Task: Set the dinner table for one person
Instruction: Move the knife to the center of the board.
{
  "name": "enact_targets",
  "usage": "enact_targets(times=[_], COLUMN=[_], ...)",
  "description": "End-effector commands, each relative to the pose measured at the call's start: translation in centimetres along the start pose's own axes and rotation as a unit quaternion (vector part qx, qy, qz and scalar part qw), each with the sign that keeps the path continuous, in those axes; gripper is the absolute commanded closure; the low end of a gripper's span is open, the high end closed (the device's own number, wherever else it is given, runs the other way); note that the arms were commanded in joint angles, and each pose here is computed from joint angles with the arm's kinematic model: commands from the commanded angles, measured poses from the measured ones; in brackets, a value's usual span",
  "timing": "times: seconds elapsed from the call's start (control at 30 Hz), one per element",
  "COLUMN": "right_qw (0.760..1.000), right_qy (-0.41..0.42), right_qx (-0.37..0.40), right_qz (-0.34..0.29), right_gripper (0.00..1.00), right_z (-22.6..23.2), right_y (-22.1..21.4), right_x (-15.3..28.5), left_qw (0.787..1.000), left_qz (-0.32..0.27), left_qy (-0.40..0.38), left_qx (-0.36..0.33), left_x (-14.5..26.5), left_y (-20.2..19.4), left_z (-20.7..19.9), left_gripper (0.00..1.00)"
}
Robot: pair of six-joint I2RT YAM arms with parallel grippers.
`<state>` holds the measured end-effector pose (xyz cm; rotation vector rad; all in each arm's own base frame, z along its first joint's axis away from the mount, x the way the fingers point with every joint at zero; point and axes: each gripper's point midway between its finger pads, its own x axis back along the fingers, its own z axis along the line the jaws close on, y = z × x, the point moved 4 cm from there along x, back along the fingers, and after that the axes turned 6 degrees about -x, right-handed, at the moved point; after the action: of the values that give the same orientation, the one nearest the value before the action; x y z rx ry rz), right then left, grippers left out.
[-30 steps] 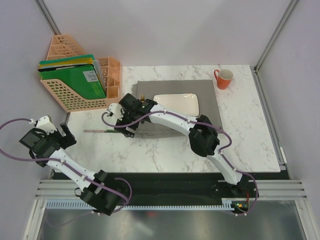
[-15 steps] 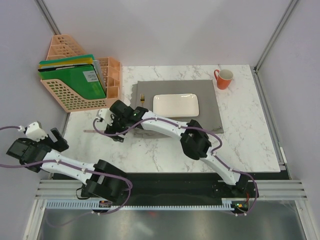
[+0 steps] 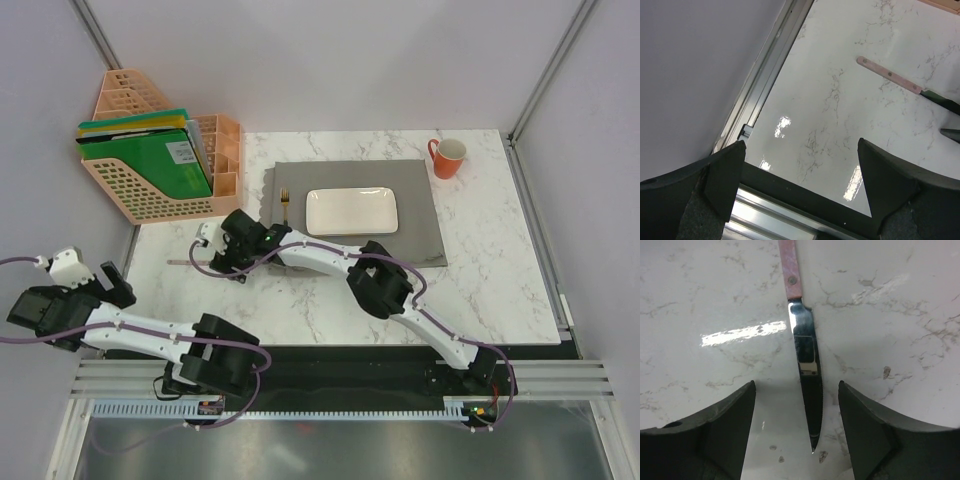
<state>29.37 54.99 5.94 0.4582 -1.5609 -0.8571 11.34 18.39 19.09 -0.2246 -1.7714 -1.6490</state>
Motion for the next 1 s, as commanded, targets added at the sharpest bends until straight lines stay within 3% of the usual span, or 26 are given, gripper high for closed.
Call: enact_targets(times=[0.0, 0.1, 0.2, 0.23, 0.33, 0.4, 0.43, 0.7, 0.97], right_qw=[0.999, 0.999, 0.999, 0.999, 1.000, 1.000, 1.000, 0.999, 0.994], right_qy=[-0.014, -0.021, -0.019, -0.017, -0.011, -0.005, -0.002, 0.029, 0.079], right_qx=[-0.007, -0.006, -0.004, -0.004, -0.006, -0.005, -0.006, -0.009, -0.031], right_qz=[-0.028, -0.032, -0.032, -0.029, -0.023, -0.021, -0.014, 0.009, 0.075], right_gripper=[0.26, 0.30, 0.46, 0.58, 0.77, 0.79, 0.86, 0.88, 0.92], right_z=[-0.3, -0.5, -0.4, -0.4, -0.1, 0.2, 0.3, 2.3, 6.2], right_y=[0.1, 0.0, -0.1, -0.4, -0.9, -1.0, -1.6, -3.0, -9.8], right_x=[-1.5, -1.9, -2.0, -2.0, -1.9, -1.7, -1.7, 0.9, 4.6], left_qw=[1.000, 1.000, 1.000, 1.000, 1.000, 1.000, 1.000, 0.999, 0.998], left_qz=[-0.013, -0.011, -0.012, -0.012, -0.010, -0.011, -0.011, -0.024, -0.038], left_qy=[-0.007, -0.007, -0.006, -0.005, -0.009, -0.012, -0.014, -0.019, -0.037], left_qx=[-0.027, -0.027, -0.027, -0.026, -0.022, -0.016, -0.016, -0.019, -0.016], left_x=[0.4, 0.3, 0.4, 0.4, 0.2, 0.1, 0.1, 0.0, -0.2], left_y=[0.3, 0.3, 0.4, 0.4, 0.4, 0.4, 0.4, 1.3, 2.7], left_z=[-0.2, -0.1, -0.1, -0.1, 0.0, 0.0, 0.1, 0.4, 0.9], left_gripper=[0.00, 0.00, 0.00, 0.00, 0.00, 0.00, 0.00, 0.00, 0.00])
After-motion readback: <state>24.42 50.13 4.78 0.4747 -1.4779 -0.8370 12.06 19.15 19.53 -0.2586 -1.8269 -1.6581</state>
